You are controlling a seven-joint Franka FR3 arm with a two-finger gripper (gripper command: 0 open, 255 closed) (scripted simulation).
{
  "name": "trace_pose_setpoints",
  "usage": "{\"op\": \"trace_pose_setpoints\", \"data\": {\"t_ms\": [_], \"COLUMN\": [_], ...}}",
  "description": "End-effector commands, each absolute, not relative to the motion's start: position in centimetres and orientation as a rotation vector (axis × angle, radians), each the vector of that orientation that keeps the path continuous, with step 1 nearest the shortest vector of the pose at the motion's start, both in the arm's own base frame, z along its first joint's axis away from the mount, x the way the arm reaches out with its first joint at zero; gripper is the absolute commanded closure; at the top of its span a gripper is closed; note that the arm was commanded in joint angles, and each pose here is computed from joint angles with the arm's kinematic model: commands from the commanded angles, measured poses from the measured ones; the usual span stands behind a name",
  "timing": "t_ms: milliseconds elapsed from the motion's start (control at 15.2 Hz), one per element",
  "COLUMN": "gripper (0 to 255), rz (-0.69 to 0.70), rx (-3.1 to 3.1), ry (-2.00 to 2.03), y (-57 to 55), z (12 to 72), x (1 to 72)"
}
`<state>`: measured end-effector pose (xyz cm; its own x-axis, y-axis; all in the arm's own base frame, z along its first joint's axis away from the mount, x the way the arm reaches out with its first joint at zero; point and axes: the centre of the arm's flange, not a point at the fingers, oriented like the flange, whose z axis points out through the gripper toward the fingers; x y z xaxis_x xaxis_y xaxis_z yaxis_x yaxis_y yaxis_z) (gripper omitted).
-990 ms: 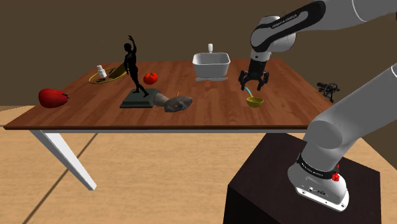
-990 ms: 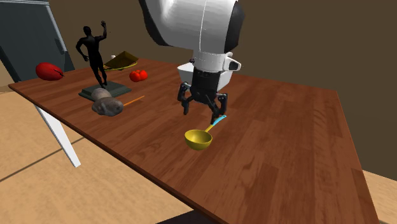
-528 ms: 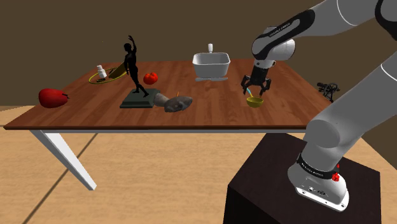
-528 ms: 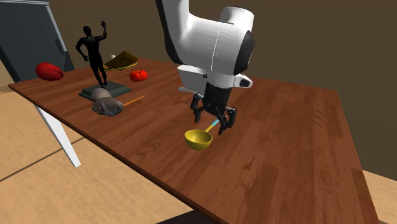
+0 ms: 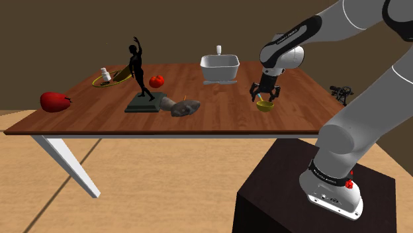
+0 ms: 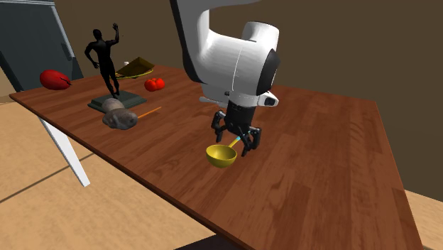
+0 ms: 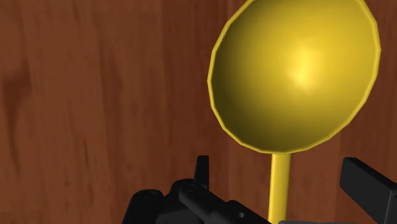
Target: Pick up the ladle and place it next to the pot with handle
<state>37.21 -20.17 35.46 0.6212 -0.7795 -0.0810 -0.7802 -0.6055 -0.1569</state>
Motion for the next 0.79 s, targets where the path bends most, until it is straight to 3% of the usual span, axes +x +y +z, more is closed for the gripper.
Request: {"op": "trace_pose_setpoints", "data": {"t_ms": [0,132,198,726], "gripper": [0,0,255,255], "rz": [0.006,0.006,0.006,0.006], "rx": [-2.666,-2.666,-2.666,-2.666], "ry": [1.295,1.295,1.295,1.295], "y": [-20.16,-20.16,-20.16,-20.18], "z": [35.43,35.44,35.44,35.39], "x": [37.22,37.21,37.21,37.22]}}
